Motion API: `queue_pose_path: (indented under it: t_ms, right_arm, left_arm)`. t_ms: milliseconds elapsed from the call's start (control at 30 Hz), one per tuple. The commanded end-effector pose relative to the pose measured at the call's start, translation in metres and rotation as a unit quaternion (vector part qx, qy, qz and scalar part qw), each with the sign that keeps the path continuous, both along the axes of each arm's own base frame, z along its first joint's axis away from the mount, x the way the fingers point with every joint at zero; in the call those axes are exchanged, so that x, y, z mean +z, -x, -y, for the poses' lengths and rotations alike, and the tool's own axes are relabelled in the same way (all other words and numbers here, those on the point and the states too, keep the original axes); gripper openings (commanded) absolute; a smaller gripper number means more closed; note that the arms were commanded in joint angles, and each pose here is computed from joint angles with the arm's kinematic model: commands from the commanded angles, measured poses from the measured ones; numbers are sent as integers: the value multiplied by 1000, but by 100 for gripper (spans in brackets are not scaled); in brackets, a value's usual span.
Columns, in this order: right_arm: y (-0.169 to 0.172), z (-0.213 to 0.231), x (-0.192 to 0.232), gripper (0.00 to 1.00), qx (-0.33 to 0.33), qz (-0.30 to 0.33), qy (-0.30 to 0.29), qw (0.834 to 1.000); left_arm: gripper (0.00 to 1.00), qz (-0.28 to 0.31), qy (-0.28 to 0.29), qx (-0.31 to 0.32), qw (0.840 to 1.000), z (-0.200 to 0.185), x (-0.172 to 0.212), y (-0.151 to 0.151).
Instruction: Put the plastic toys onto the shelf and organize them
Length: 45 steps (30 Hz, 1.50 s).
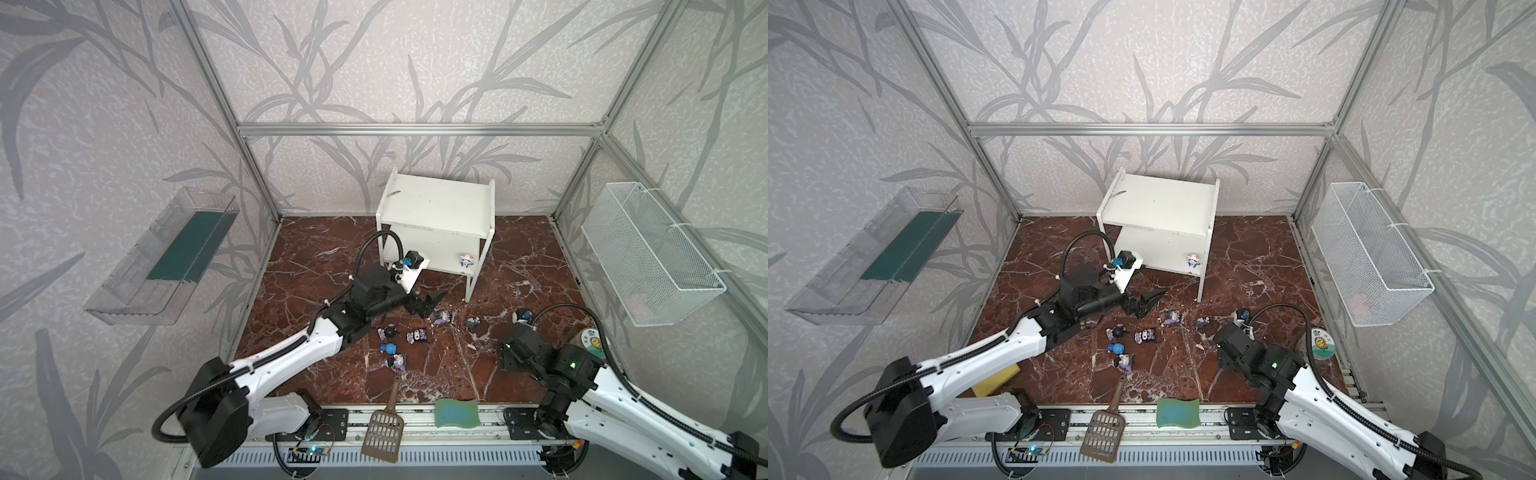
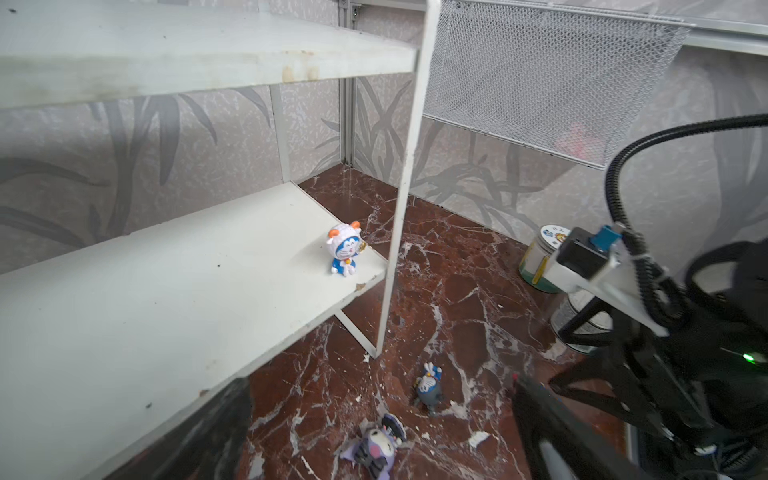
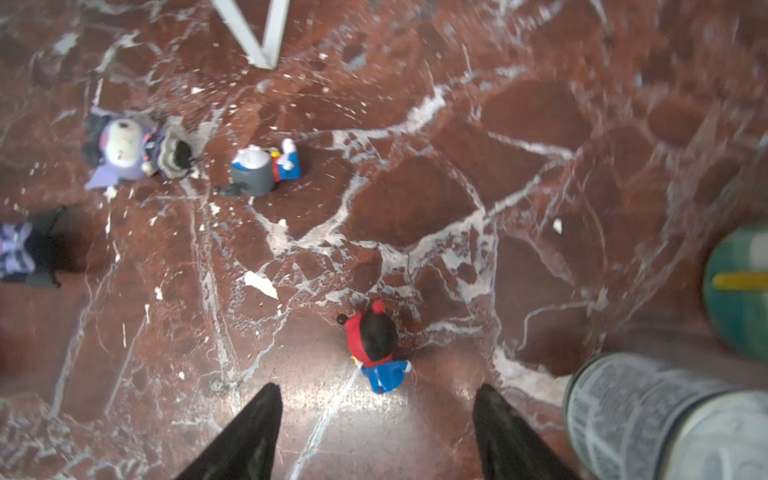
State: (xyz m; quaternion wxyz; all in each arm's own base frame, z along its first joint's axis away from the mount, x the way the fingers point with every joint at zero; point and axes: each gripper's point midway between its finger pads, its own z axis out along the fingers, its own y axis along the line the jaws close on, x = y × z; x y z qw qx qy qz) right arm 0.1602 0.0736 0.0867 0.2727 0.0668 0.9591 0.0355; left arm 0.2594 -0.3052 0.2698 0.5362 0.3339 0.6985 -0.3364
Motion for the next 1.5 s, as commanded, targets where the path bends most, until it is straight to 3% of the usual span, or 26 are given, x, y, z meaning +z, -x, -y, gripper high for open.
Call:
queue_pose_path:
  t_ms: [0,300,433,567,667,867,1200,1467]
  right_arm:
    - [2,5,-11,64,-36,-15,-30,999]
    - [1,-9,-46,61,-20,-52,-46,997]
    - [-8,-39,-55,61,35,-36,-101,994]
    - [-5,-63,-55,58,76,-66,-132,986]
    - [-2,-75,-52,58,107,-71,-112,985]
    - [2,-57,-66,63,76,-82,-62,992]
    - [-13,-52,-54,54,61,-15,-74,995]
    - [-24,-78,-34,54,117,23,-112,987]
  left_arm:
    - [99,-37,-10,16,999,-19,-19,21]
    - [99,-39,-15,49,998,-59,-27,47]
    - [99,-30,1,54,998,-62,-22,49]
    - [99,-33,-8,50,998,-60,-23,48]
    - [99,-34,-8,45,998,-56,-24,48]
    - [99,-36,-9,41,998,-56,-24,49]
    - [99,-43,-12,42,998,-55,-26,48]
    - [99,-45,-15,39,998,-54,-26,49]
